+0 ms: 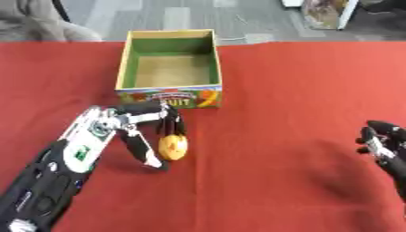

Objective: Pick up objects on the table and place them in the box.

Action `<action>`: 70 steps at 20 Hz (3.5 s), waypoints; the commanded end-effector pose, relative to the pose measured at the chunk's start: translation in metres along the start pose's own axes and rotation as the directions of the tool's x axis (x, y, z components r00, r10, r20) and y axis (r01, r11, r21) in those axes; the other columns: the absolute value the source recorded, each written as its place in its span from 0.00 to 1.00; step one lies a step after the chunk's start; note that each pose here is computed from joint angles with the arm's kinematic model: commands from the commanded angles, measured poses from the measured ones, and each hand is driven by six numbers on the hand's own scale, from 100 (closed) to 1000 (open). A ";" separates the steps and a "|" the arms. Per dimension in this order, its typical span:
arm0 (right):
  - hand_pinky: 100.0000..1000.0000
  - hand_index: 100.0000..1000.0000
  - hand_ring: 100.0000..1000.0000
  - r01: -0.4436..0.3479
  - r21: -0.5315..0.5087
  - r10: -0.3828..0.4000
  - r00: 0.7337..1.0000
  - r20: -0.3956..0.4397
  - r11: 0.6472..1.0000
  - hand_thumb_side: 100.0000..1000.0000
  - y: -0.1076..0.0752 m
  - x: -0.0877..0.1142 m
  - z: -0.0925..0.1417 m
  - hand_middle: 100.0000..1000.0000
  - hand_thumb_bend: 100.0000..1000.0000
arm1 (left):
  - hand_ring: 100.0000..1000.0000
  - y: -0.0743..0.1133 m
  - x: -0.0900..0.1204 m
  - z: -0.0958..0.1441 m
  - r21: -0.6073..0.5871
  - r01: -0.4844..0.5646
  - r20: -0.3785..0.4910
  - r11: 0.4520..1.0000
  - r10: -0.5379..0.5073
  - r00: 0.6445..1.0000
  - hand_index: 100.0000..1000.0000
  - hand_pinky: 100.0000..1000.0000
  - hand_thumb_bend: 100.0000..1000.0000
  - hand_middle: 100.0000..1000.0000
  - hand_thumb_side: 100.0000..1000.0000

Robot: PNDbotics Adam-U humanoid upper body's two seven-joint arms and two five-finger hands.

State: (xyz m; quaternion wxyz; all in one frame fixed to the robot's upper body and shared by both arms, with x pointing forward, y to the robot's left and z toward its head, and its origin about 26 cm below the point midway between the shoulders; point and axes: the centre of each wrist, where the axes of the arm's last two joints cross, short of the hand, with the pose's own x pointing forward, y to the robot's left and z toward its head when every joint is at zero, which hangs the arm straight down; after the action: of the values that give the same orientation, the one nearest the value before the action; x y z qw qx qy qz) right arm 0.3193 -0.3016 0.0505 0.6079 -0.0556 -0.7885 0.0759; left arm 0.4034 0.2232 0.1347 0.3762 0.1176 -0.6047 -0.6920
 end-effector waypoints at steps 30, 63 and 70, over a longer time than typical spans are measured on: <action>0.51 0.73 0.59 -0.014 0.003 0.014 1.000 0.020 1.000 0.32 -0.003 0.006 -0.004 0.57 0.15 | 0.19 0.002 -0.002 -0.010 -0.037 0.209 -0.048 0.977 -0.211 0.976 0.36 0.12 0.34 0.20 0.00; 0.51 0.73 0.59 -0.013 0.009 0.013 1.000 0.014 1.000 0.31 -0.003 0.005 -0.004 0.57 0.14 | 0.23 0.113 -0.014 0.006 0.432 0.347 -0.290 0.832 -0.237 0.927 0.38 0.15 0.32 0.22 0.00; 0.51 0.73 0.59 -0.011 0.023 0.011 1.000 0.015 1.000 0.31 0.000 0.005 -0.005 0.57 0.14 | 0.28 0.103 -0.045 -0.013 0.496 0.404 -0.482 0.769 -0.144 0.864 0.41 0.22 0.34 0.27 0.00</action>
State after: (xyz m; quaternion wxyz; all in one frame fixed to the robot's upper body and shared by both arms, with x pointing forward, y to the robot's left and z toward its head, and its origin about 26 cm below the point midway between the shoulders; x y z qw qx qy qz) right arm 0.3204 -0.2991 0.0486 0.6121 -0.0505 -0.7849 0.0815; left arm 0.4777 0.2409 0.2029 0.3395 0.4368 -0.6649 -0.5019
